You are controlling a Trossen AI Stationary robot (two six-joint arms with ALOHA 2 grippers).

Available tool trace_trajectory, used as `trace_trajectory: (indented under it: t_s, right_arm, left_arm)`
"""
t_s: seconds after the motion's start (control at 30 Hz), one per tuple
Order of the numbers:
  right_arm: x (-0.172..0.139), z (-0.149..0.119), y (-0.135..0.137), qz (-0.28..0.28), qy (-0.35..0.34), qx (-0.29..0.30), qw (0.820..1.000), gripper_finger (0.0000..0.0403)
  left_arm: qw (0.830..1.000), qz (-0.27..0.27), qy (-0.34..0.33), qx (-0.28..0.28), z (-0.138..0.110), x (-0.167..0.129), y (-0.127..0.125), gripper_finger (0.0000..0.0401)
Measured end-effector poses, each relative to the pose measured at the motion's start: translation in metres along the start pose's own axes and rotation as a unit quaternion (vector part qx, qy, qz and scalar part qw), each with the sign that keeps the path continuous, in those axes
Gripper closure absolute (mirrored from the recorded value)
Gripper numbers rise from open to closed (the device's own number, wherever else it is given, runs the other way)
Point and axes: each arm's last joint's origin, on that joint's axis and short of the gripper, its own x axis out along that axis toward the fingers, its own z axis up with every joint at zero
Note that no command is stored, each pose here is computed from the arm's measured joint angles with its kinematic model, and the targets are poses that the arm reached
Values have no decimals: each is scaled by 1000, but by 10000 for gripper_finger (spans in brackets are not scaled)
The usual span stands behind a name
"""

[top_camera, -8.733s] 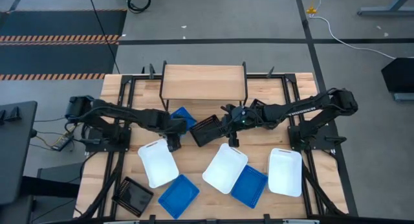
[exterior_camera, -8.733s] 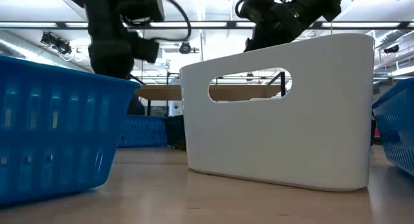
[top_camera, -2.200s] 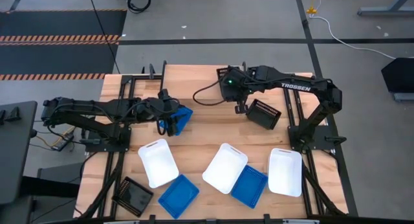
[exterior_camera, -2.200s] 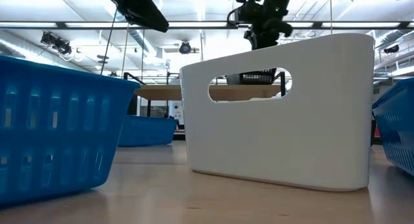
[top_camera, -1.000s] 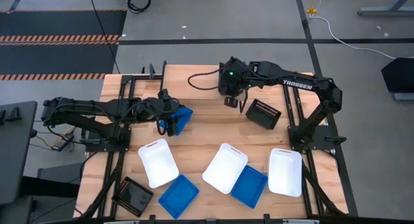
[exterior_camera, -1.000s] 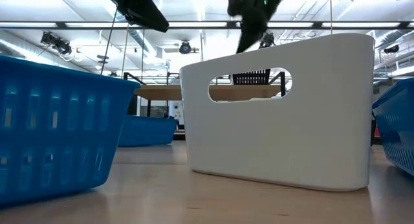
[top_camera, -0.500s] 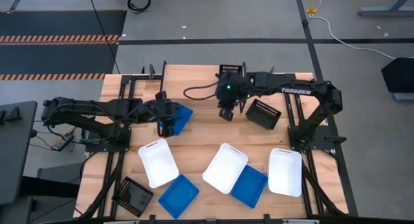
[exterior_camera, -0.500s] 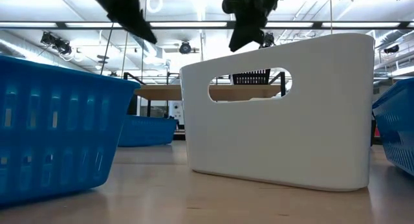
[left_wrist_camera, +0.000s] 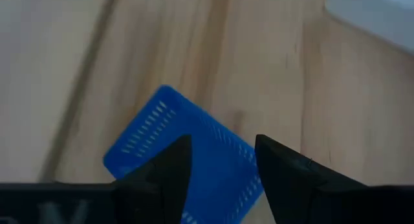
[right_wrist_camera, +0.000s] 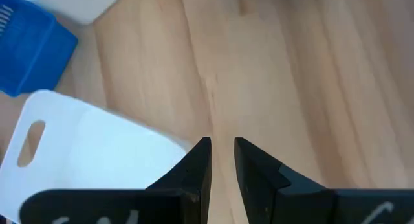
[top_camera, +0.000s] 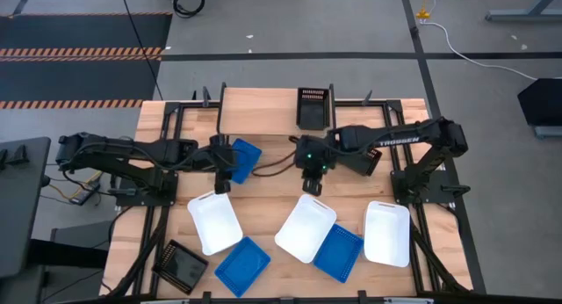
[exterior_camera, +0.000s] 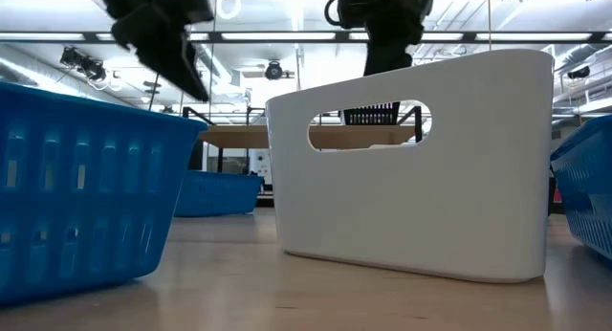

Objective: Stack baskets on shelf by color
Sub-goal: Put the top left blue bin on the shelf

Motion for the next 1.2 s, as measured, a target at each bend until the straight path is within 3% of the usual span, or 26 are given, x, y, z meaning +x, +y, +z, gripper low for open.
trace_trajectory:
  t_s: [0.2, 0.4, 0.5, 0.73, 1.03, 1.2]
  right_arm:
    - [12, -16, 10, -1, 28, -8, 1000, 328]
    - [17, -24, 17, -14, 35, -24, 999, 328]
    - [19, -28, 21, -12, 41, -35, 998, 328]
    - [26, -38, 29, -9, 55, -57, 997, 328]
    - [27, -42, 36, -25, 48, -100, 993, 328]
    - [27, -42, 36, -28, 48, -110, 992, 328]
  left_arm:
    - [998, -7, 64, 13, -11, 16, -5, 178]
    - [990, -78, 116, 8, -16, 31, -14, 130]
    - [985, -86, 148, 24, -21, 37, -16, 120]
    - [976, -84, 194, 50, -26, 56, -14, 124]
    - [961, -66, 266, 40, -39, 90, -3, 127]
    - [959, -64, 273, 32, -40, 92, -4, 170]
